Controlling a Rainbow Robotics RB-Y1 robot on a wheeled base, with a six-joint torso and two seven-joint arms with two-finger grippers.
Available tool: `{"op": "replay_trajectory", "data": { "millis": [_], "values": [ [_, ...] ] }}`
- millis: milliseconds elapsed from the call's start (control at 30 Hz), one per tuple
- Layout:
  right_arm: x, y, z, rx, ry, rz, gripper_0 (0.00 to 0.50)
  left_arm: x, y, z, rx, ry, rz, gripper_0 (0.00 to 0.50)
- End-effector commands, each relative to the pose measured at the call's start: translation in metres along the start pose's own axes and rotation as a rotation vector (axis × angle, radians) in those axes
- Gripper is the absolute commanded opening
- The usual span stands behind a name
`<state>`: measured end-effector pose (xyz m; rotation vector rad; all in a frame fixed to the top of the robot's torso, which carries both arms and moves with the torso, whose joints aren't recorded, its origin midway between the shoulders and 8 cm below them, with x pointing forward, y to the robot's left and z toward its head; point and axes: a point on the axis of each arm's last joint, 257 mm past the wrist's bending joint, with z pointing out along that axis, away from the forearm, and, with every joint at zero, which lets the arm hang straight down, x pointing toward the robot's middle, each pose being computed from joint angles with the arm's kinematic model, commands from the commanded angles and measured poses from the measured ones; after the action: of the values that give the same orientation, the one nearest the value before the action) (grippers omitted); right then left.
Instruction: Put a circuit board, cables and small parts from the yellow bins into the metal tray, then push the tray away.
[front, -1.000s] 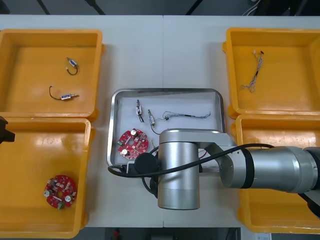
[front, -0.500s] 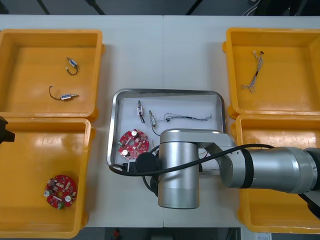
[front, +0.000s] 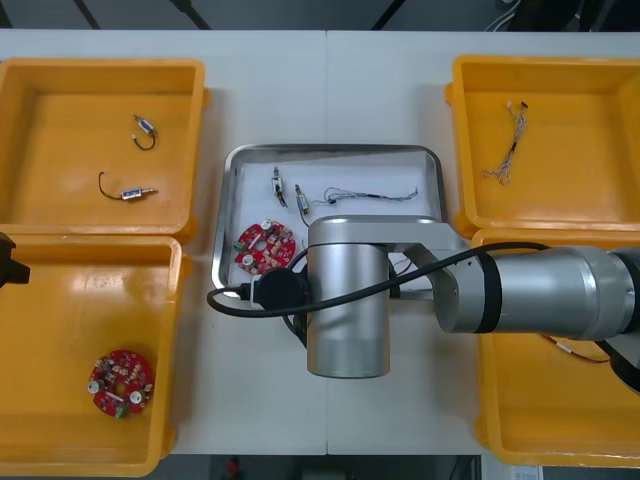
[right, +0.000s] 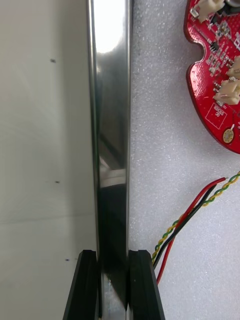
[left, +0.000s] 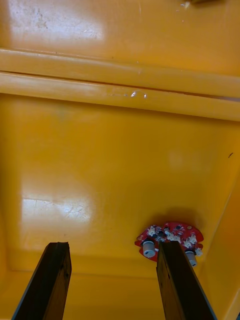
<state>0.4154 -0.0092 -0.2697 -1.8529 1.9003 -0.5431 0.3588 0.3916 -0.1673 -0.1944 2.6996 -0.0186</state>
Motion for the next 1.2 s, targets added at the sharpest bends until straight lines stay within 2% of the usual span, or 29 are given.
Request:
{"op": "replay_trajectory", "data": {
  "millis": [33,167,233,500,633,767,1200],
  "values": [
    [0.003,-0.042,-0.005,0.080,0.029,0.006,0.000,-0.014,0.009,-0.015,-0.030,-0.034,-0.023,0.500],
    [0.006,-0.061,-0.005,0.103,0.049,0.007,0.000,-0.014,0.009,-0.015,-0.030,-0.034,-0.023,0.500],
    [0.006,-0.078,-0.005,0.130,0.062,0.004,0.000,-0.014,0.009,-0.015,-0.030,-0.034,-0.023,0.500],
    [0.005,-0.108,-0.003,0.172,0.077,-0.005,0.000,-0.014,0.009,-0.015,-0.030,-0.034,-0.023,0.500],
    [0.003,-0.125,-0.003,0.196,0.072,-0.023,0.000,-0.014,0.009,-0.015,-0.030,-0.034,-0.023,0.500],
    [-0.004,-0.137,0.000,0.210,0.042,-0.085,0.000,-0.014,0.009,-0.015,-0.030,-0.034,-0.023,0.500],
    [-0.011,-0.170,-0.001,0.262,0.017,-0.094,0.000,-0.014,0.009,-0.015,-0.030,-0.034,-0.023,0.500]
  ]
}}
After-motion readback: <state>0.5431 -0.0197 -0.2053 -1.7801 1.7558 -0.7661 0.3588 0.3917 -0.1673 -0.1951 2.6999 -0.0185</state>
